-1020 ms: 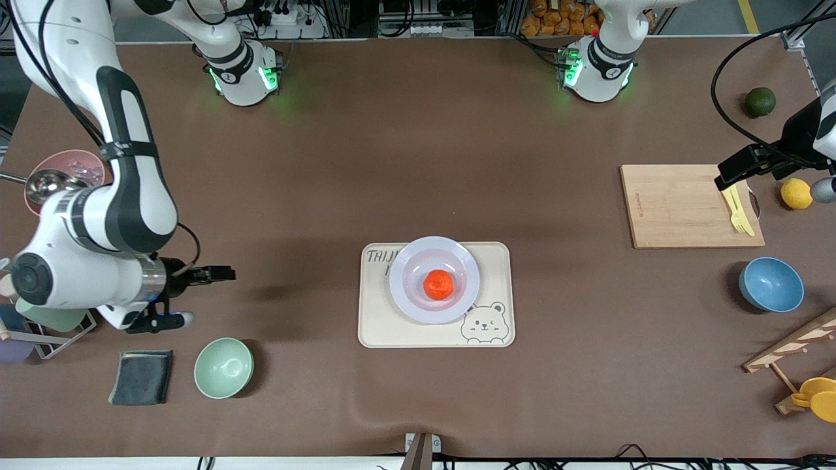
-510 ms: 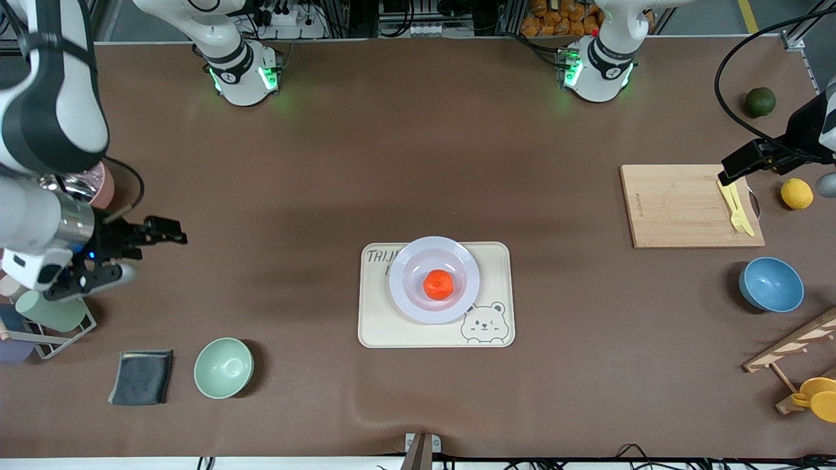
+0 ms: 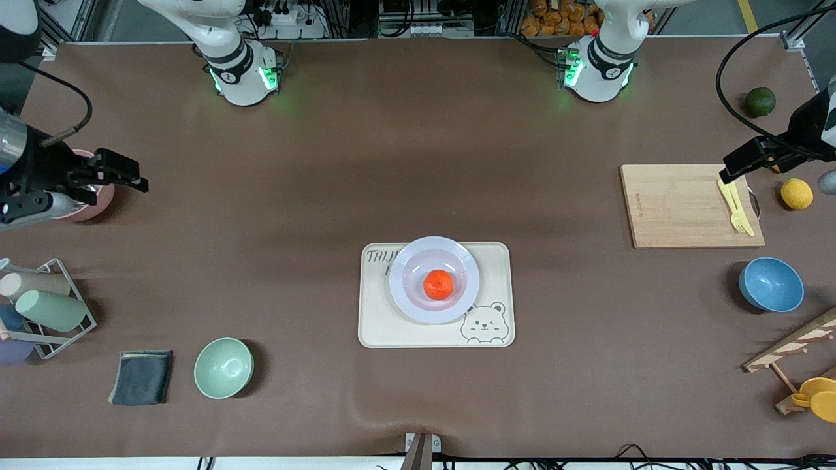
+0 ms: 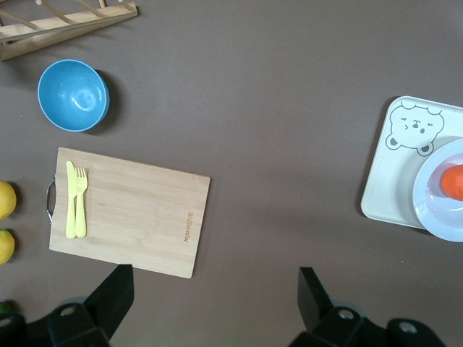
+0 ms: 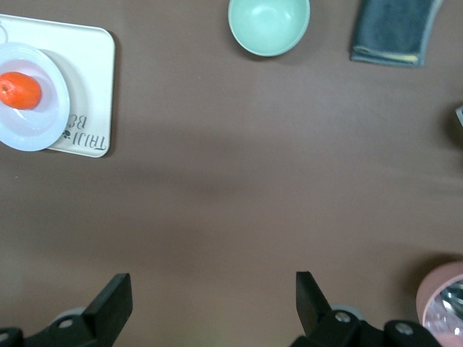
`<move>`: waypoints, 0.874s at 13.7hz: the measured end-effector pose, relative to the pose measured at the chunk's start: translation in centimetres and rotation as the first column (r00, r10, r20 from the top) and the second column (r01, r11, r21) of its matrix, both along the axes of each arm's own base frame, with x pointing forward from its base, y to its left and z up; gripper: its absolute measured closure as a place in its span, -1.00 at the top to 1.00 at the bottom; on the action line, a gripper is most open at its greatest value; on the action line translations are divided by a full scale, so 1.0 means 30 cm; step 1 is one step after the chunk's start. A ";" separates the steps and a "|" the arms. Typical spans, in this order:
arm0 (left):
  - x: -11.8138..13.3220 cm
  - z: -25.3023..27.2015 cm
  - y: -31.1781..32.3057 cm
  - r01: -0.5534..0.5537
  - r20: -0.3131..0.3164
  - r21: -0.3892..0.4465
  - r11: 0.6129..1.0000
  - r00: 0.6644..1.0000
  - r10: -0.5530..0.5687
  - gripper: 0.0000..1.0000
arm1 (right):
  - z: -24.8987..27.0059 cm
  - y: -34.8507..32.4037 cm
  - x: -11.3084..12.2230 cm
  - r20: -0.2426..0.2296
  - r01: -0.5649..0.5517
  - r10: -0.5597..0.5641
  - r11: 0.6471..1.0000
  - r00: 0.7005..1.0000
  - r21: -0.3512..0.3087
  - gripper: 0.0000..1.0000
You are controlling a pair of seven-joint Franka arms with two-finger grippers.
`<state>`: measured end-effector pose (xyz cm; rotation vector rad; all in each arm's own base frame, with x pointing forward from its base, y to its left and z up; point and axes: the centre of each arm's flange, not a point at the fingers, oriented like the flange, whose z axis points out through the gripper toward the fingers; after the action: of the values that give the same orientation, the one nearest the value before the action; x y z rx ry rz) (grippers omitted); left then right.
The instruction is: Place orange and plate with both arms
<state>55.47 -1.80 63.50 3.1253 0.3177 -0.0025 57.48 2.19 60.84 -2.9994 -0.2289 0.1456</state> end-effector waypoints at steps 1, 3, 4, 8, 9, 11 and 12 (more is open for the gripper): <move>0.000 0.000 0.001 -0.001 -0.001 0.000 1.000 1.000 0.001 1.00 | -0.006 -0.032 -0.016 -0.005 0.021 -0.021 1.000 1.000 -0.007 1.00; 0.000 -0.001 0.002 -0.001 -0.001 0.000 1.000 1.000 0.001 1.00 | -0.025 -0.090 -0.026 -0.014 0.058 -0.059 0.998 0.998 -0.013 1.00; 0.000 -0.001 0.002 -0.001 -0.001 0.000 1.000 1.000 0.001 1.00 | -0.031 -0.095 -0.026 -0.017 0.075 -0.075 0.997 0.997 -0.017 1.00; -0.001 0.002 0.001 -0.001 0.000 0.000 1.000 1.000 0.001 1.00 | -0.049 -0.038 -0.025 -0.022 0.097 -0.098 0.995 0.995 -0.028 1.00; -0.002 0.006 -0.001 0.001 0.003 0.000 1.000 1.000 -0.001 1.00 | -0.050 -0.025 -0.026 -0.022 0.098 -0.099 0.995 0.995 -0.029 1.00; -0.010 0.026 -0.010 0.005 0.014 0.001 1.000 1.000 -0.005 1.00 | -0.044 -0.007 -0.029 -0.020 0.110 -0.111 0.993 0.994 -0.032 1.00; -0.015 0.037 -0.014 0.007 0.020 0.001 1.000 1.000 -0.007 1.00 | -0.040 -0.013 -0.032 -0.019 0.119 -0.119 0.992 0.993 -0.034 1.00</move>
<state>55.01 -2.22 64.62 3.1250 0.3066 0.0295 56.53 1.81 59.64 -3.0318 -0.0453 0.1698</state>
